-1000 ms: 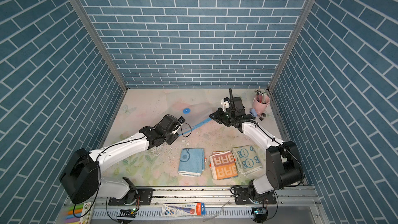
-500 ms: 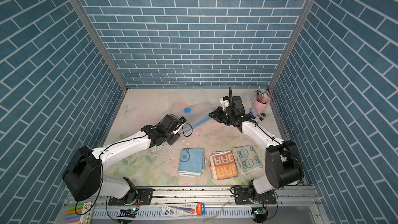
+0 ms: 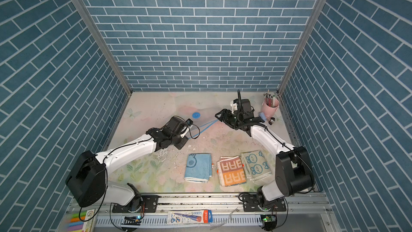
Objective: Place the folded towel into the vacuum bag
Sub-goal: Open the vacuum bag at the center of the board.
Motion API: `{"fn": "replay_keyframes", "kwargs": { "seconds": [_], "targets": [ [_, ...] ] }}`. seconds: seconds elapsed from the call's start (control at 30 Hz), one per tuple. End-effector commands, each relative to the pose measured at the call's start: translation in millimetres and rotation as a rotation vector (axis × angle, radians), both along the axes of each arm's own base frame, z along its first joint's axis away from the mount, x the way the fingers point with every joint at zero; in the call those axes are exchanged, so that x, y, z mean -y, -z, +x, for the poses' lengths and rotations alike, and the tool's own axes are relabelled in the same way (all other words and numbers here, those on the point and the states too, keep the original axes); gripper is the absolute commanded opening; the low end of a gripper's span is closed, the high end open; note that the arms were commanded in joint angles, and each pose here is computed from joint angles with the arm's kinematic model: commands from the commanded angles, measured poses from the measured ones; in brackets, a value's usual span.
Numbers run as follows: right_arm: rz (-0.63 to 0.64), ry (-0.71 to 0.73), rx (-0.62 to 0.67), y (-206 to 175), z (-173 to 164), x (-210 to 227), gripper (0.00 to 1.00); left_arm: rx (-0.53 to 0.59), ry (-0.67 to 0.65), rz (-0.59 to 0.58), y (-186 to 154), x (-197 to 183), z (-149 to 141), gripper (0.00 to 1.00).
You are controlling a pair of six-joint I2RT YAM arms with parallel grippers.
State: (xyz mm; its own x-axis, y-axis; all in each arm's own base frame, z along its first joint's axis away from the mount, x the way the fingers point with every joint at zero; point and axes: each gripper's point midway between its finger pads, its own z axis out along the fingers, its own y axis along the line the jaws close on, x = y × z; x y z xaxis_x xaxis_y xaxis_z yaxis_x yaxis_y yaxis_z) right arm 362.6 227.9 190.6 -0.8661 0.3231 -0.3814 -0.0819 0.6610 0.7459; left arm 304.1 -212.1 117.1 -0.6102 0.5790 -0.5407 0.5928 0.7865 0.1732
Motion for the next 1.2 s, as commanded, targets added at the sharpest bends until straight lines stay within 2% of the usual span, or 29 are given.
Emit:
{"fn": "replay_keyframes", "kwargs": {
  "seconds": [0.0, 0.13, 0.33, 0.53, 0.73, 0.87, 1.0, 1.17],
  "targets": [
    [-0.033, 0.055, 0.096, -26.3, -4.8, 12.7, 0.74, -0.029, -0.082, -0.012, -7.4, -1.5, 6.2, 0.0],
    [-0.056, 0.016, 0.179, -43.6, -17.4, 8.0, 0.75, 0.0, -0.153, -0.048, -16.7, -4.9, 10.5, 0.0],
    [0.007, -0.102, 0.28, -71.3, -29.6, -10.6, 0.77, 0.196, -0.297, -0.061, -65.4, -38.2, 18.3, 0.0],
    [0.035, -0.194, 0.284, -77.4, -36.0, -32.5, 0.78, 0.356, -0.397, 0.027, -117.6, -83.7, 9.2, 0.0],
    [0.055, -0.197, 0.29, -77.4, -31.4, -37.5, 0.78, 0.433, -0.467, 0.027, -149.1, -110.9, -9.3, 0.0],
    [0.065, -0.199, 0.294, -78.4, -26.5, -41.2, 0.78, 0.483, -0.505, 0.04, -161.0, -121.9, -18.1, 0.0],
    [0.052, -0.191, 0.291, -75.0, -18.0, -43.0, 0.78, 0.503, -0.495, 0.067, -162.9, -116.7, -22.5, 0.0],
    [0.015, -0.115, 0.265, -69.9, -2.5, -36.1, 0.79, 0.481, -0.467, 0.084, -149.9, -100.7, -26.9, 0.0]
  ]
}}
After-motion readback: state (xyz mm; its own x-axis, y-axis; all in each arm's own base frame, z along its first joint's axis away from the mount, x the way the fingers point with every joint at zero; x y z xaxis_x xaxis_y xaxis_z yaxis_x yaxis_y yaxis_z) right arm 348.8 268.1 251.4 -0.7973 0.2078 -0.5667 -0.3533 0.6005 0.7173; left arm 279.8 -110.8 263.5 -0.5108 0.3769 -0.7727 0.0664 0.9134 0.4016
